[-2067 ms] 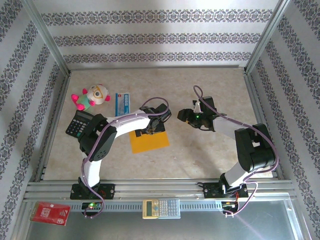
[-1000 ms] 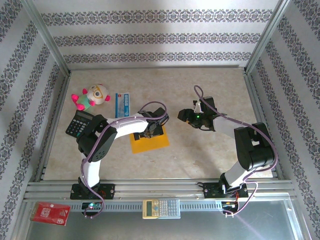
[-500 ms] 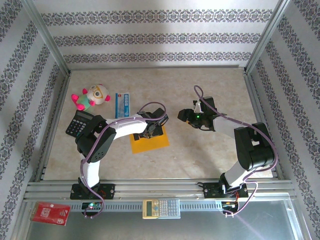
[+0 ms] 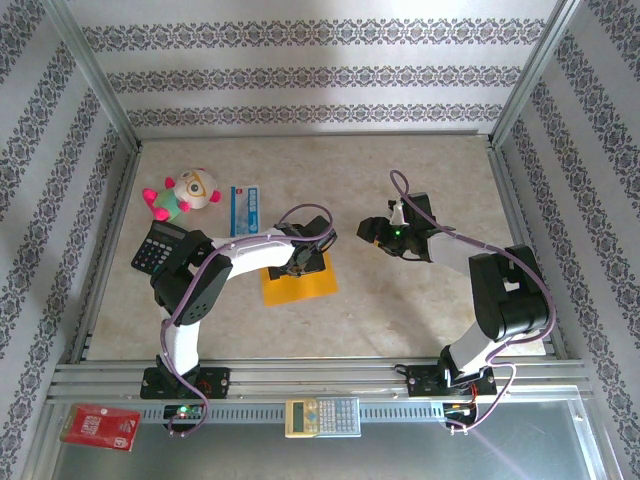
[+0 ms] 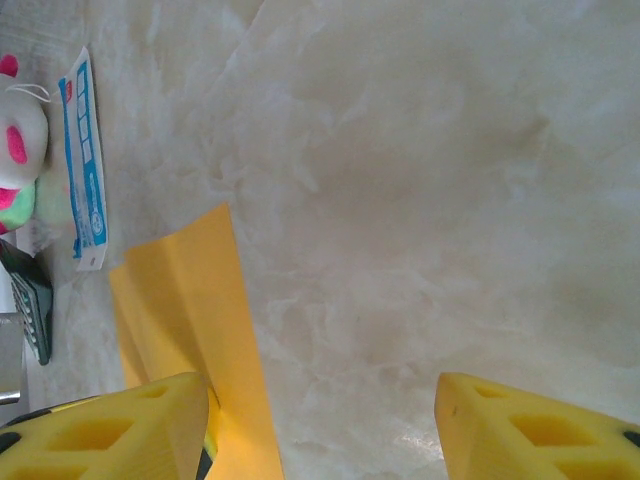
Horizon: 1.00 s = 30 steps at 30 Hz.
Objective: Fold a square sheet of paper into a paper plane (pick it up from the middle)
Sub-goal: First fold the square sheet of paper in half at the center of the table.
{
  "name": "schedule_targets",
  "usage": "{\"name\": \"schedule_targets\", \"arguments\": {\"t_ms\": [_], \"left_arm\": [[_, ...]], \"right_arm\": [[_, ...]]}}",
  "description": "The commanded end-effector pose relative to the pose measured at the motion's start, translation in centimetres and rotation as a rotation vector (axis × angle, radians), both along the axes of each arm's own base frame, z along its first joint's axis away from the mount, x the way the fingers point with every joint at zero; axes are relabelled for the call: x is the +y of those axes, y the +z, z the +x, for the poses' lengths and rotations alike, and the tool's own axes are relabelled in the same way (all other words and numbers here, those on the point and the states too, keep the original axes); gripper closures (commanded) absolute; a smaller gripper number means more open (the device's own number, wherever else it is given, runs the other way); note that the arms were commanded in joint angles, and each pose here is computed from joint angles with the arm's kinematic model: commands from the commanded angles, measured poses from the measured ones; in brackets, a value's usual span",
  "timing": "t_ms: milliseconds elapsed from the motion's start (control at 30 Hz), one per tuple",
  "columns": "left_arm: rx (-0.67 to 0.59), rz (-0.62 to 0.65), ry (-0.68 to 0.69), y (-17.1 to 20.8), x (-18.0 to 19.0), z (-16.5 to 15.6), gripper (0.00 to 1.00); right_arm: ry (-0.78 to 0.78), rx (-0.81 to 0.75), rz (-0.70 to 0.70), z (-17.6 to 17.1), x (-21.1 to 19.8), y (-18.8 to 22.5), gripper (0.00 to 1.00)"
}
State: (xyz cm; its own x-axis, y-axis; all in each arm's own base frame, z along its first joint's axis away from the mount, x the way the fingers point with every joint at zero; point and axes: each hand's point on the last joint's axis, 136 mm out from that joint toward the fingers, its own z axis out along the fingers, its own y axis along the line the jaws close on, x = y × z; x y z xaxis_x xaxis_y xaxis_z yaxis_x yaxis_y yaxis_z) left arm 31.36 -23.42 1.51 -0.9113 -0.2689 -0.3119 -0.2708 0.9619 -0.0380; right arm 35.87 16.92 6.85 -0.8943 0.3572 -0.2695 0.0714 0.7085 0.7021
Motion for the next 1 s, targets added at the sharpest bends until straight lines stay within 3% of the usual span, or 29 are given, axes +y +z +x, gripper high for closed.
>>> {"name": "schedule_targets", "arguments": {"t_ms": [0, 300, 567, 867, 967], "left_arm": [[0.095, -0.008, -0.029, -3.0, -0.2, -1.3, 0.07], [0.047, -0.078, -0.093, -2.0, -2.1, -0.1, 0.15], [-0.010, -0.197, -0.189, -0.5, -4.9, 1.0, 0.40], [-0.195, -0.533, -0.305, 5.1, -10.4, 2.4, 0.70], [-0.268, -0.681, -0.373, 8.3, -12.4, 2.3, 0.76]], "right_arm": [[-0.003, 0.004, 0.008, 0.0, -0.2, 0.1, 0.38], [-0.005, 0.005, 0.011, 0.1, -0.2, 0.2, 0.38], [-0.017, -0.005, 0.012, 0.2, -0.6, 0.7, 0.38], [-0.041, -0.031, -0.001, 0.7, -1.7, 2.4, 0.38], [-0.067, -0.054, -0.021, 1.0, -3.0, 3.6, 0.38]]}}
